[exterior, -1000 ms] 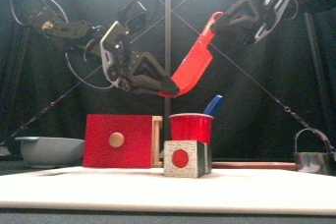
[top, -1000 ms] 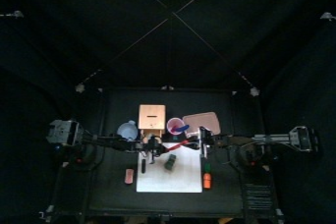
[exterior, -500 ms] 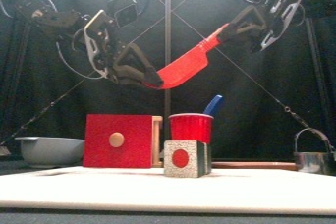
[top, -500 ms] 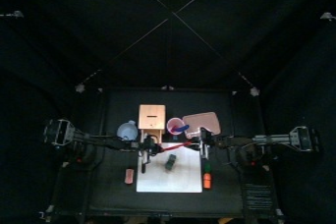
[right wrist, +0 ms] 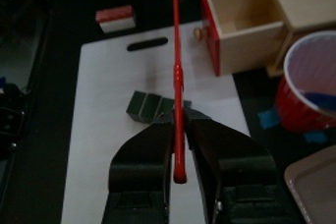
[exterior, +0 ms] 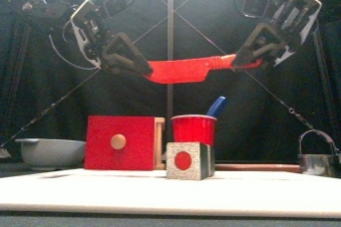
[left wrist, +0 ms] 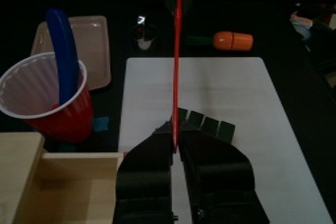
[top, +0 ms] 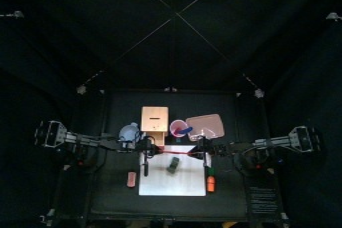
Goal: Place sushi on board then cut the sushi with the knife then place the pieces on the plate
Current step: Cut the sushi into 4 pieces
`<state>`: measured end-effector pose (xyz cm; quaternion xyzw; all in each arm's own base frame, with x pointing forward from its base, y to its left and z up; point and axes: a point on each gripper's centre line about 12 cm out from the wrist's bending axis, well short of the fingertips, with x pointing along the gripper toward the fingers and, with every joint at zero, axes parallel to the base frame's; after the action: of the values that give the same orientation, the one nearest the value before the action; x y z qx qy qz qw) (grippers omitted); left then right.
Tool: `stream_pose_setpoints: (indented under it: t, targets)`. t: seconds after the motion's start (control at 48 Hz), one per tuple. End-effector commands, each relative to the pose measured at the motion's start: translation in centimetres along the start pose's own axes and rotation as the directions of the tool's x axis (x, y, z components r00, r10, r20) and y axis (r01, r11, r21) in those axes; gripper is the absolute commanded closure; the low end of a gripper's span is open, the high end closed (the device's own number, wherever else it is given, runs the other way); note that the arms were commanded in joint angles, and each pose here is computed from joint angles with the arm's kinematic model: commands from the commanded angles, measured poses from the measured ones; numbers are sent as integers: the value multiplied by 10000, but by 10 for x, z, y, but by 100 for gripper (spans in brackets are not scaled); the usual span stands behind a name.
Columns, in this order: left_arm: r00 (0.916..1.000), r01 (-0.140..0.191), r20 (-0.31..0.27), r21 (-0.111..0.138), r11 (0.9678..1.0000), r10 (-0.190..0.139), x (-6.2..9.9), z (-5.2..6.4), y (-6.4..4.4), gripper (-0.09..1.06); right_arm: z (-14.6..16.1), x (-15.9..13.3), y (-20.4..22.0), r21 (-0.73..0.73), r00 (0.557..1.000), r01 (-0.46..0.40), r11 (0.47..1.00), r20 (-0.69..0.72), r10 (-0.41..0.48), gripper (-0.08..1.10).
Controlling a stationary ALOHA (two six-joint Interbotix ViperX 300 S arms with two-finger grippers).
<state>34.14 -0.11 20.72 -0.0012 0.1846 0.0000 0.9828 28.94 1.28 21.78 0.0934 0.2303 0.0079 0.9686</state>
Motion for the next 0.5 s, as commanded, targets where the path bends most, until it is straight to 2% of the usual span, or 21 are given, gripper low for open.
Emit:
stream_pose_setpoints:
  t: [0.021, 0.25, 0.5]
  targets:
    - [9985, -112, 537, -23, 9999, 113, -3, 16, 5, 58, 10, 2, 4, 99, 10000, -26, 9999, 74, 25, 48]
    - [9991, -115, 414, -53, 9999, 117, -3, 11, 5, 58, 12, 4, 3, 66, 9998, 140, 9999, -121, -139, 49]
    - [10000, -65, -46, 25, 10000, 65, 5, -3, 3, 59, 4, 4, 6, 107, 9980, 195, 9998, -599, -188, 50]
